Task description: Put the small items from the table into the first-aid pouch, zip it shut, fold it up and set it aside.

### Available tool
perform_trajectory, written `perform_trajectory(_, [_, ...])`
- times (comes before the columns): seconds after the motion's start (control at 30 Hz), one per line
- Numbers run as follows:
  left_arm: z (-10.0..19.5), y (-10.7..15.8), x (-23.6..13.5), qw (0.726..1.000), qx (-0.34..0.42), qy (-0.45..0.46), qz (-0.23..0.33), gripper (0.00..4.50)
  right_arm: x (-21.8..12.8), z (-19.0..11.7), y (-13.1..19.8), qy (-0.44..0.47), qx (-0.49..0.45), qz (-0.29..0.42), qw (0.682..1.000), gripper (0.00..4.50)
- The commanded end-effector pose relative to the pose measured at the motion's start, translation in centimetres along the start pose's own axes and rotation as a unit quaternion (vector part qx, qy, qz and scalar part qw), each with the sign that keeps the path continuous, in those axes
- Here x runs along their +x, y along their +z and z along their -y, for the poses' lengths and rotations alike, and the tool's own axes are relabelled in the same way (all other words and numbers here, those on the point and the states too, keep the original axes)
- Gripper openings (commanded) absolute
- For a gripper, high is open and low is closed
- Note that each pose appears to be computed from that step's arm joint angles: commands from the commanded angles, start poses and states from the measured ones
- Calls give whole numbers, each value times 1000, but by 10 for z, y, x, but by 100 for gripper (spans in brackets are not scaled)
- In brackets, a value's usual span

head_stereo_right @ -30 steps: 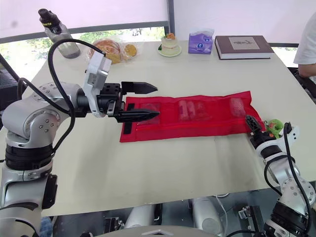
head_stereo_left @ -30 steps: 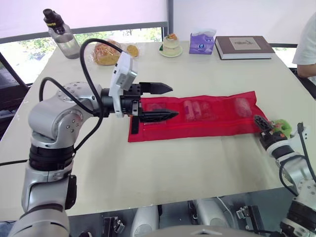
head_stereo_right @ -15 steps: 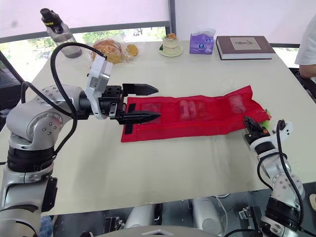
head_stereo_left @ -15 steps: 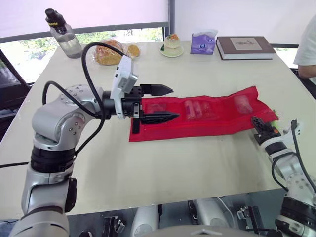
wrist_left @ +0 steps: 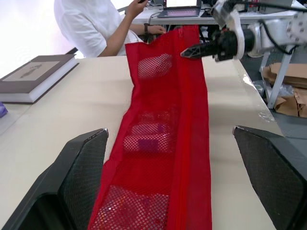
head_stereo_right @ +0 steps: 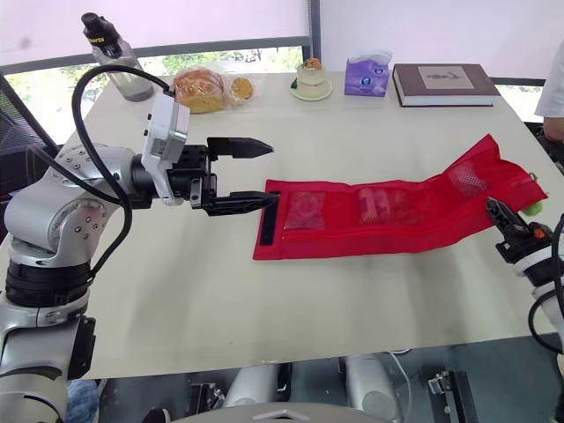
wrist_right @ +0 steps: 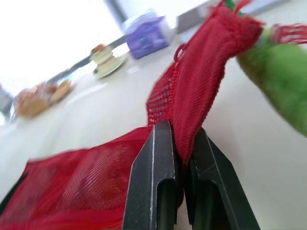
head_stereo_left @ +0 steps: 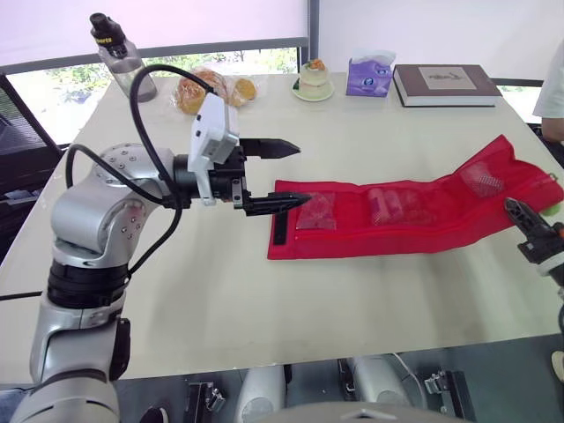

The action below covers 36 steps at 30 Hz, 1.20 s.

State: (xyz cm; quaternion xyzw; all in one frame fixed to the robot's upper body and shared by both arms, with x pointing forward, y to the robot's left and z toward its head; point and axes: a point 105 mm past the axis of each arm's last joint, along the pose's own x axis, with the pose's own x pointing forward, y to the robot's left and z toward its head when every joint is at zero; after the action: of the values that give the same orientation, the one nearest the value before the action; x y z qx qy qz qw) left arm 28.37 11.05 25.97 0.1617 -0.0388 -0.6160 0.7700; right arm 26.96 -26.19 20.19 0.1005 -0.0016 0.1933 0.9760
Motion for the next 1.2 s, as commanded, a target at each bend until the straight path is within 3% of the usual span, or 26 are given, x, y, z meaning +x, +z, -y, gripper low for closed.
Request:
perform_trajectory(0.03, [-2,14,-5,999,34,5,10,450,15,-56,3,124,-88,-47,987,15])
perform_trajectory(0.23, [3,16,-3,999,36,-8,8,450,38,-111,-42,265,-205,-182,924,15])
perform_trajectory(0.4, [2,17,-7,999,37,2,4,450,54,-111,-83,287,-343,-253,858,15])
perform_trajectory(0.53, [3,16,-10,999,34,9,0,450,56,-110,-95,298,-379,-270,834,15])
perform_trajectory(0.57, [4,16,-10,999,33,10,0,450,57,-109,-94,296,-381,-269,834,77])
perform_trajectory(0.83, [4,10,-14,999,0,33,-4,450,47,-114,-71,294,-315,-243,869,434])
perform_trajectory(1.0, [-7,-33,-31,986,-112,113,-43,450,15,-101,-39,273,-267,-202,902,443])
perform_trajectory(1.2, [-20,-80,-48,943,-228,233,-65,450,-4,-116,-19,286,-225,-102,926,443])
